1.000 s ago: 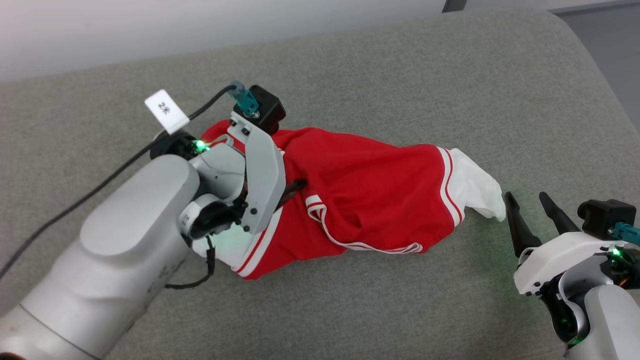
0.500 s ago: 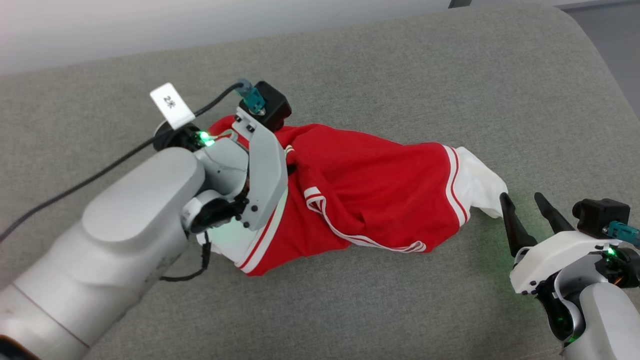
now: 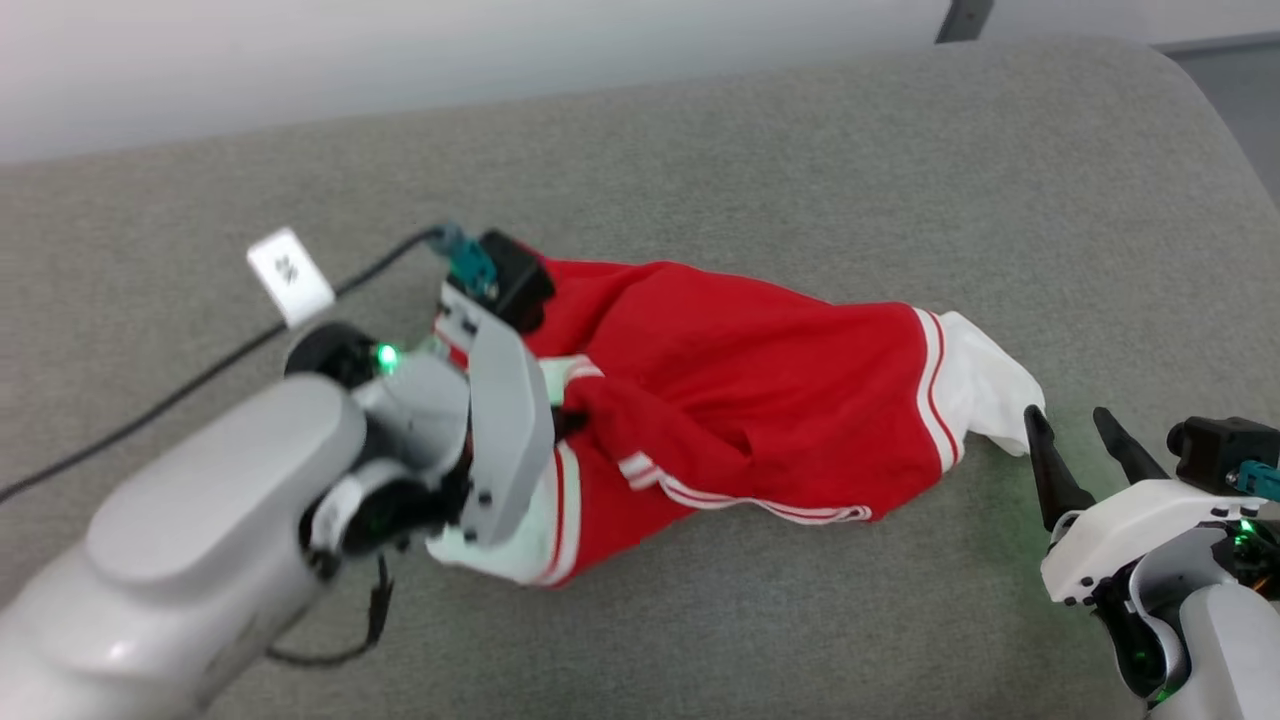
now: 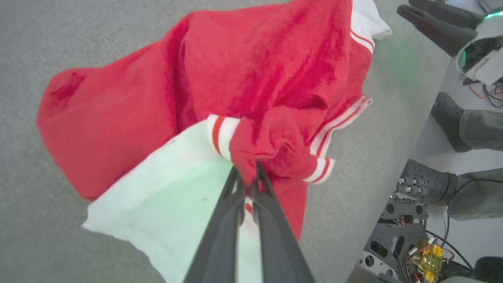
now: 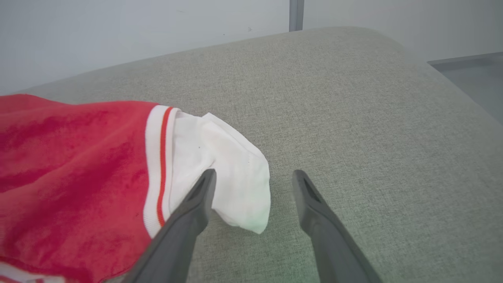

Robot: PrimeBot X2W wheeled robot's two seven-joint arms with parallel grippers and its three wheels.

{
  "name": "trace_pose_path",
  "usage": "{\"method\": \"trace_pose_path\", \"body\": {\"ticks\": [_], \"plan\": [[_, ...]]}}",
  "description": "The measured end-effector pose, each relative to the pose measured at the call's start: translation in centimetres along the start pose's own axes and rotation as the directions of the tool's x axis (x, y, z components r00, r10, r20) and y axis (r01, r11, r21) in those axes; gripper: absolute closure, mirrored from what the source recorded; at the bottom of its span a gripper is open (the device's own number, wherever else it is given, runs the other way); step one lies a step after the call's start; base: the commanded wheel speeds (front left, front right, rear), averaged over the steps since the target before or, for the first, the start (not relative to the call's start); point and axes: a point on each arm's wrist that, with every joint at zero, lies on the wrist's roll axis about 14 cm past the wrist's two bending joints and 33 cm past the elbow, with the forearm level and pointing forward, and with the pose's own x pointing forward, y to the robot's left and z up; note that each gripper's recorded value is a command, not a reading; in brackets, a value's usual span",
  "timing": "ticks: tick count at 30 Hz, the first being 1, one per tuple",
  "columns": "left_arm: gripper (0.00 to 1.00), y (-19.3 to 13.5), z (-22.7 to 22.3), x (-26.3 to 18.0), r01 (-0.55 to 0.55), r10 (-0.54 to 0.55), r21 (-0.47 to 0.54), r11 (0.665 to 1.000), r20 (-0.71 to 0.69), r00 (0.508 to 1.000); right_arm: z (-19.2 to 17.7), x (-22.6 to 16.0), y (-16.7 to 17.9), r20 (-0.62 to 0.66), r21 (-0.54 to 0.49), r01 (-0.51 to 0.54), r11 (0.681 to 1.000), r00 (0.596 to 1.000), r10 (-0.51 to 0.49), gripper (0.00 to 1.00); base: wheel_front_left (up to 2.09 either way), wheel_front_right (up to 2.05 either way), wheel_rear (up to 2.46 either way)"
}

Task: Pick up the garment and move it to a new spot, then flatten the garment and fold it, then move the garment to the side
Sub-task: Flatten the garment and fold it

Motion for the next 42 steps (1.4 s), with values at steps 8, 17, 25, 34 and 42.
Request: {"method": "trace_pose_path", "body": {"ticks": [8, 17, 25, 34, 42], "plan": [[1.00, -3.1, -4.2, -2.9, -0.013, 0.012, -0.051, 0.999, -0.026, 1.000, 0.0, 0.0, 1.5, -0.002, 0.003, -0.041, 0.999, 0.999, 0.041, 0.00, 0.00, 0.00, 0.00], [0.71, -6.6, -10.9, -2.7, -0.015, 0.000, -0.136, 0.991, -0.108, 0.994, -0.4, -0.1, 2.5, -0.022, 0.004, -0.065, 0.998, 0.998, 0.065, 0.00, 0.00, 0.00, 0.00], [0.00, -6.1, -10.0, -2.7, -0.030, 0.020, -0.175, 0.984, -0.059, 0.998, -0.1, 0.0, 3.0, -0.023, 0.001, -0.079, 0.997, 0.997, 0.079, 0.00, 0.00, 0.00, 0.00], [0.00, -4.0, -4.4, -5.5, -0.057, 0.064, -0.176, 0.983, 0.035, 0.997, 0.6, -0.1, 3.2, -0.013, -0.004, -0.088, 0.996, 0.996, 0.088, 0.00, 0.00, 0.00, 0.00], [0.00, 0.9, -0.1, -6.3, -0.166, 0.188, -0.177, 0.970, 0.114, 0.975, 1.1, 0.0, 3.5, 0.006, -0.005, -0.095, 0.995, 0.995, 0.095, 0.00, 0.00, 0.00, 0.00]]}}
